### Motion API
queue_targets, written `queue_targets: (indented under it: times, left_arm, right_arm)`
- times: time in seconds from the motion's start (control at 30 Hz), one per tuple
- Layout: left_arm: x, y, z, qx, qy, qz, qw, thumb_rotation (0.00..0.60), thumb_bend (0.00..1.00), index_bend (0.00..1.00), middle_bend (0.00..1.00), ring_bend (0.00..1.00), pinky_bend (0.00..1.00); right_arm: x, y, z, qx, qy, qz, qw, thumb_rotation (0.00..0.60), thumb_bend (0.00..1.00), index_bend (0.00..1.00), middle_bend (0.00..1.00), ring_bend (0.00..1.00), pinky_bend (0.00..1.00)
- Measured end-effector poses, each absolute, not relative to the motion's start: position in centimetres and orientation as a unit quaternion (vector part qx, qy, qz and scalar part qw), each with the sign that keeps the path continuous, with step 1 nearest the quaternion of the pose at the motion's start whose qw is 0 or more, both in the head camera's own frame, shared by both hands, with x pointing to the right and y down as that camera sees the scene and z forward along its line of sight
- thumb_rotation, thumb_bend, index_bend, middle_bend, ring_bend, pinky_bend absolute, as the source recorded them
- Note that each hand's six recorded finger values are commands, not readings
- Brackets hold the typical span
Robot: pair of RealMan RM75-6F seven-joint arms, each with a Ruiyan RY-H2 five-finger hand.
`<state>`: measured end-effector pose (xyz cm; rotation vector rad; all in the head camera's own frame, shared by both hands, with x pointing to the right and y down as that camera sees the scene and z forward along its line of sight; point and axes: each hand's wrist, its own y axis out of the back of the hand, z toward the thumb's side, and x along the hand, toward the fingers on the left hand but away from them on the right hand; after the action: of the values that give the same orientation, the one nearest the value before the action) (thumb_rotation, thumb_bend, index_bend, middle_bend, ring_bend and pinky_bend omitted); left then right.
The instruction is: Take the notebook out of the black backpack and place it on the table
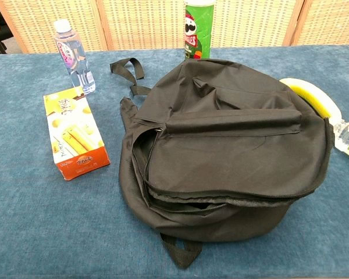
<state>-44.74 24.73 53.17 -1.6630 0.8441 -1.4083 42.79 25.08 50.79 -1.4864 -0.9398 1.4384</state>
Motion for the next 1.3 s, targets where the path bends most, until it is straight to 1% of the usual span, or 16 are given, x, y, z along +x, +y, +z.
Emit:
queue_targets:
  times: [0.3,0.47,0.67,0.83,1.03,1.13,1.3]
  left_arm:
    - [-44.7,24.8,53.5,-0.652,0.329,-0.559,0.393,0.600,0.16,0.00,0.00,0.00,0.00]
    - [-44.8,24.8,54.1,-0.647,0.323,-0.568,0.394,0.600,0.16,0.00,0.00,0.00,0.00]
    - [-44.6,24.8,54.2,-0.639,0.324,-0.571,0.401,0.600,0.16,0.00,0.00,0.00,0.00]
    - [-44.8,24.6,54.2,-0.639,0.329,-0.572,0.395,0.600,0.16,0.00,0.00,0.00,0.00]
    - [-45.1,24.4,53.5,-0.641,0.340,-0.567,0.390,0.600,0.16,0.00,0.00,0.00,0.00]
    - [-45.2,24.3,53.3,-0.643,0.345,-0.564,0.387,0.600,0.16,0.00,0.00,0.00,0.00]
    - [-45.4,24.2,53.1,-0.646,0.347,-0.562,0.383,0.600,0.16,0.00,0.00,0.00,0.00]
  right_arm:
    - [42.2,25.5,51.4,-0.613,-0.364,0.569,0.409,0.600,0.00,0.00,0.00,0.00,0.03]
    - [40.6,25.8,52.6,-0.662,-0.335,0.544,0.391,0.600,0.00,0.00,0.00,0.00,0.03]
    - [37.2,24.1,53.8,-0.723,-0.306,0.482,0.390,0.600,0.00,0.05,0.00,0.00,0.03]
    - [33.2,23.1,54.3,-0.759,-0.257,0.425,0.420,0.600,0.00,0.06,0.00,0.00,0.03]
    - [30.0,24.1,55.6,-0.761,-0.179,0.409,0.470,0.600,0.00,0.06,0.00,0.00,0.03]
    - [28.1,24.6,56.2,-0.766,-0.164,0.396,0.479,0.600,0.00,0.06,0.00,0.00,0.03]
    - [26.3,25.1,57.1,-0.769,-0.149,0.392,0.483,0.600,0.00,0.06,0.00,0.00,0.03]
